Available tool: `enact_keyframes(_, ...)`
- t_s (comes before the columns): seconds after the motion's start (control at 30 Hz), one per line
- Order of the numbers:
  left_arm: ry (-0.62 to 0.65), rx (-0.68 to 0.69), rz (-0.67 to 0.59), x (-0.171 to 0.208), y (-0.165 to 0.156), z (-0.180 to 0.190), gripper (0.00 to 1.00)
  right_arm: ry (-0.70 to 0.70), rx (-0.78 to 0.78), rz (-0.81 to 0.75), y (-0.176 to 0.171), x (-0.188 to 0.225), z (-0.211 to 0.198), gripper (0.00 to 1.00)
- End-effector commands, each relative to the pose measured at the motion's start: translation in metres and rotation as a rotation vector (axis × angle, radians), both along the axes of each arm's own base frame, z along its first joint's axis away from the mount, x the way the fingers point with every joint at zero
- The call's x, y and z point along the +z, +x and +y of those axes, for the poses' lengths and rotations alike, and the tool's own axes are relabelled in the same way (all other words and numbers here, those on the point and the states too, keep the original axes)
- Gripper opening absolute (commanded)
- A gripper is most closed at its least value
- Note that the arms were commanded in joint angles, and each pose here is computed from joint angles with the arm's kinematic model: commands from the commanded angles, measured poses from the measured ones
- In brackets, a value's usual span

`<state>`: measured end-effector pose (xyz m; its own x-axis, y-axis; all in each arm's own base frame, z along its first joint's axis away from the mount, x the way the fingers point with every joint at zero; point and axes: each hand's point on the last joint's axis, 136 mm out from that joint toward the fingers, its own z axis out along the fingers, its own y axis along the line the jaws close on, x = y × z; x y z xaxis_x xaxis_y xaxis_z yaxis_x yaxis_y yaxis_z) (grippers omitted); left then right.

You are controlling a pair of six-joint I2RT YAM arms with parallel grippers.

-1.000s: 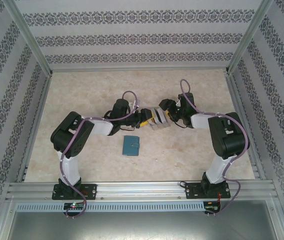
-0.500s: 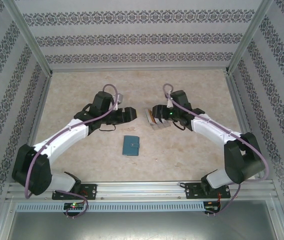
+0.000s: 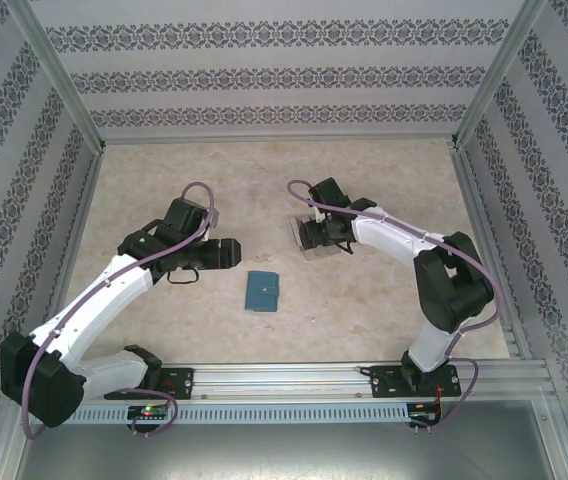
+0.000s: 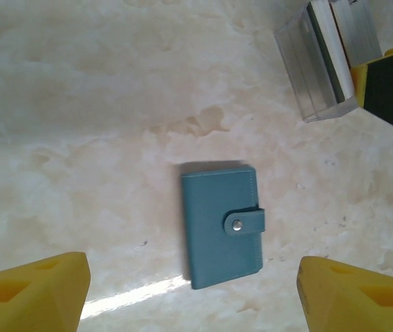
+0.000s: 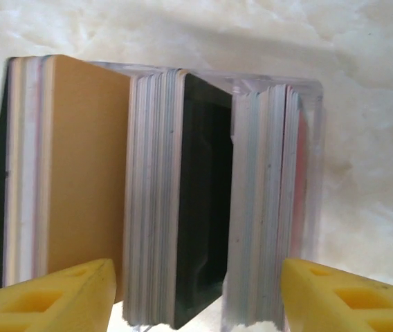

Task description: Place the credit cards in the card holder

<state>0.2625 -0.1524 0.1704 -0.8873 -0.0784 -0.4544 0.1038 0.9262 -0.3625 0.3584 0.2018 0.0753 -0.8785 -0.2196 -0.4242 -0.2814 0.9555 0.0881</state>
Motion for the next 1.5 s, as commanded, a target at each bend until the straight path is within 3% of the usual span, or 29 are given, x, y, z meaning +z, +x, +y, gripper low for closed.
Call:
enact_keyframes(0.0,0.108,0.020,-0.014,-0.004,-0.008,0.025,0.79,-0.103,0.011,-0.016,0.006,-0.003,-0.007,0.64)
enact_keyframes(0.37,0.085,0.023,-0.095,0.010,-0.008,0.027,0.83,-0.350,-0.056,-0.183,0.025,0.015,-0.026,0.61)
enact_keyframes(0.53,0.095,0.030,-0.101,0.005,-0.008,0.030,0.83,-0.392,-0.078,-0.223,0.029,0.024,-0.030,0.60)
enact_keyframes(0.77,0.085,-0.007,-0.129,0.010,-0.012,0.028,0.84,-0.412,-0.065,-0.222,0.028,0.021,-0.033,0.50)
enact_keyframes(1.0,-0.021,-0.095,-0.202,0.026,-0.017,0.009,0.85,-0.419,-0.048,-0.243,0.029,0.028,-0.031,0.48)
enact_keyframes(1.1,-0.077,-0.141,-0.228,0.037,-0.022,0.000,0.85,-0.415,-0.048,-0.249,0.029,0.028,-0.031,0.42)
enact_keyframes(1.27,-0.147,-0.206,-0.200,0.033,-0.027,-0.015,0.85,-0.420,-0.039,-0.246,0.029,0.028,-0.030,0.33)
enact_keyframes(1.37,-0.239,-0.284,-0.191,0.039,-0.034,-0.033,0.85,-0.401,-0.033,-0.266,0.028,0.030,-0.027,0.31)
enact_keyframes(1.47,-0.265,-0.278,-0.190,0.035,-0.033,-0.037,0.84,-0.416,-0.026,-0.266,0.029,0.030,-0.027,0.29)
